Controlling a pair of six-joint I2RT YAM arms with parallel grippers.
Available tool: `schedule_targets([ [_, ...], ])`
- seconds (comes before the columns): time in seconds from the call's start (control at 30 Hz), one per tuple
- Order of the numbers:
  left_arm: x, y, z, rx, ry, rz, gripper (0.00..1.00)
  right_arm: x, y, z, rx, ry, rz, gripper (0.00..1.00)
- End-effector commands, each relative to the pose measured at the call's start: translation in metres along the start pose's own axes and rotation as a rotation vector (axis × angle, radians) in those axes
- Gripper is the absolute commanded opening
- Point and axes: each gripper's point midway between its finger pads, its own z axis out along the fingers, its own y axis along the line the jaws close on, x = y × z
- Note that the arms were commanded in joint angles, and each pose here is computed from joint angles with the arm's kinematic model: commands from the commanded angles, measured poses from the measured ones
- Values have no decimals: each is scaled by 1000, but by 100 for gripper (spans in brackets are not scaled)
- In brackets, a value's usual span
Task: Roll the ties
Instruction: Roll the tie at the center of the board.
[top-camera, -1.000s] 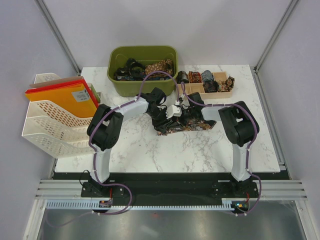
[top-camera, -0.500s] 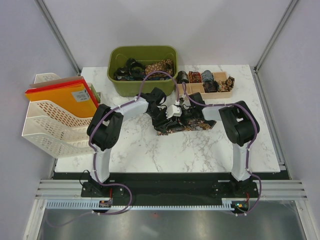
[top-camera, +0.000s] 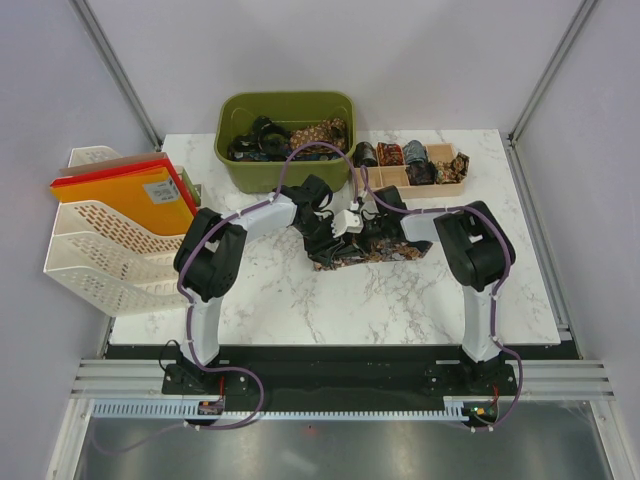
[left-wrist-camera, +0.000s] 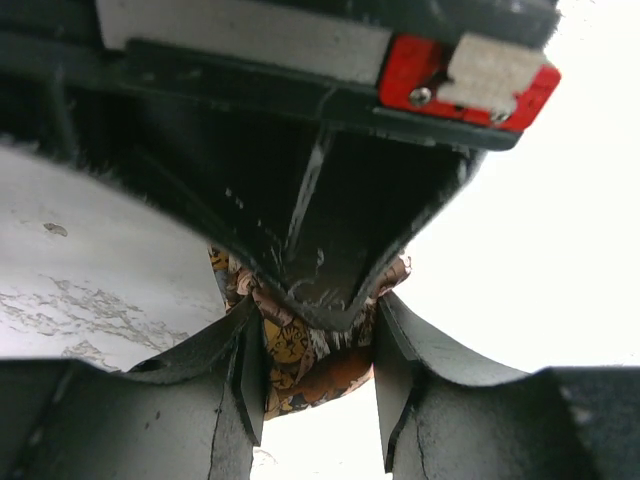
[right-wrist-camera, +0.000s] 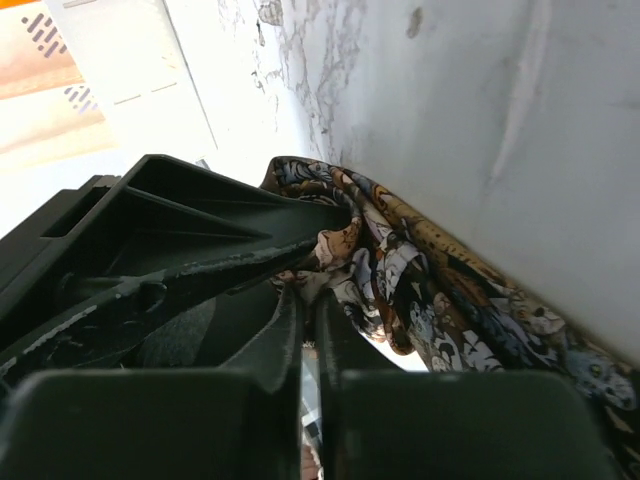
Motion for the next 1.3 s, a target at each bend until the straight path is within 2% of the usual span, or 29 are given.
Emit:
schedule_targets([
  [0.0,64,-21,19,77,200,-79,11,-1,-29,10,58,-4,26,0],
  [0.13,54,-26,11,81,162,-64,18,-8,-52,3,106,-28,53,0],
  [0.4,14,-22,-18,57,-3,-20,49,-2,-85,0,182,-18,88,0],
  [0.57,-3,-18,-35,16,-104,43,59,-3,-96,-4,211,-23,100,0],
  [0.83,-10,-22,-43,-3,-161,102,72,-5,-113,-8,256,-33,128,0],
  [0.97,-2,-11,-49,-89,-169,115,94,-6,-121,-9,278,-35,140,0],
  [1.03,2,-7,-50,-142,-181,131,100,-6,-125,-8,289,-30,145,0],
  [1.27,0,11,-47,-262,-227,205,100,-9,-125,-9,298,-31,134,0],
])
